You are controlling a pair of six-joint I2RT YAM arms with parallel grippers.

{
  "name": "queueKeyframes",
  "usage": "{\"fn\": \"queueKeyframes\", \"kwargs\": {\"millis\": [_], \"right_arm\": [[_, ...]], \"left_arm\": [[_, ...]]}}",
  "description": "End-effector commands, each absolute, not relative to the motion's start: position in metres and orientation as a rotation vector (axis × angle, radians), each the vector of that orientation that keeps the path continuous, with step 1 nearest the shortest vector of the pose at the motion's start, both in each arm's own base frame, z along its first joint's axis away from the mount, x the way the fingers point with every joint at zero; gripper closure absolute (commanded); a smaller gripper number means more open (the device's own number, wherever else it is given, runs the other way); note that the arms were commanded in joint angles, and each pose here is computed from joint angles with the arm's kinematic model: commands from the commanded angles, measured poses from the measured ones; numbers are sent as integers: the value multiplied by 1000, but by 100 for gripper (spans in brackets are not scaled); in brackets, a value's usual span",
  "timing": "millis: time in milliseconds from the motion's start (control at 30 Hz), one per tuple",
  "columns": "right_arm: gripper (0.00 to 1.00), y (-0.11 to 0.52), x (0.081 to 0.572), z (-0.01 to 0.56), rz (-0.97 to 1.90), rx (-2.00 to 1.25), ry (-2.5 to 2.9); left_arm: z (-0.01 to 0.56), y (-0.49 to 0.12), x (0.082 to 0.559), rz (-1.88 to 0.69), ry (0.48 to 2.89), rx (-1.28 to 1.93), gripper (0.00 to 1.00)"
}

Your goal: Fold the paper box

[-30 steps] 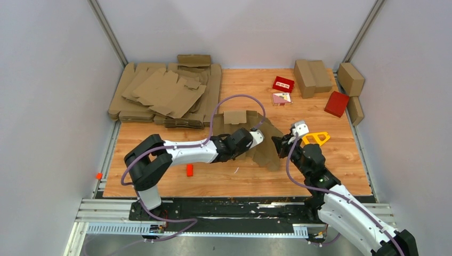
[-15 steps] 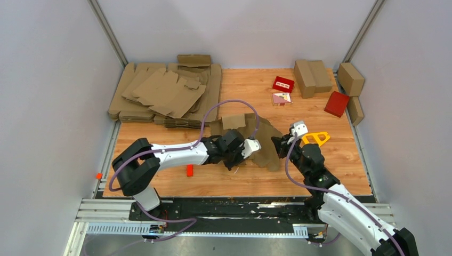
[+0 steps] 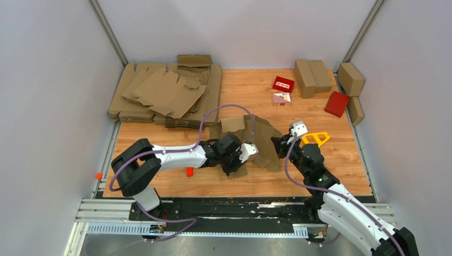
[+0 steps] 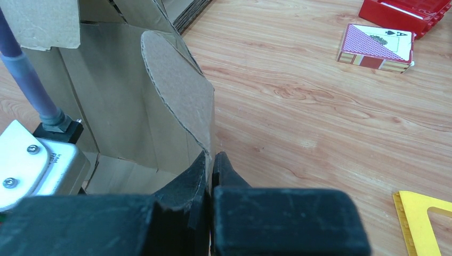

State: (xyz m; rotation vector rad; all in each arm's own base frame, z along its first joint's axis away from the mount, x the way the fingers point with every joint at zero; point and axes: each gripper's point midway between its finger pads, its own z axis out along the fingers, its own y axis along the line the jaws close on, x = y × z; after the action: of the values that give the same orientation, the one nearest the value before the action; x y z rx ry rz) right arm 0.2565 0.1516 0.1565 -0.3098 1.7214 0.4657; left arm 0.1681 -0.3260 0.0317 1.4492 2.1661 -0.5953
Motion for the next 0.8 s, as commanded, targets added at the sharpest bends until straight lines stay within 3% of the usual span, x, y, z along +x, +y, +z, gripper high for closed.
{"fn": "queueKeyframes", "kwargs": {"millis": [0,267,433,500,600,767], "right_arm": [[100,151,260,169,469,-293,1671],[100,152,258,171,481,-295,1660],[100,151,253,177,492,-309,1643],[100,149,250,178,489,-310,1634],[100,147,249,177,482,-310,1628],[100,148,248,171,480,-319,1636]], "left_arm": [[23,-329,166,-605,2185,1436,100],[0,-318,170,-469,2270,1458,100],[21,-324,174,-477,2231,1414,96],[40,-324,177,-495,2200,1348,89],[79,-317,184,-499,2164,1188,61],[130,-292,196,-476,2047,968,42]]}}
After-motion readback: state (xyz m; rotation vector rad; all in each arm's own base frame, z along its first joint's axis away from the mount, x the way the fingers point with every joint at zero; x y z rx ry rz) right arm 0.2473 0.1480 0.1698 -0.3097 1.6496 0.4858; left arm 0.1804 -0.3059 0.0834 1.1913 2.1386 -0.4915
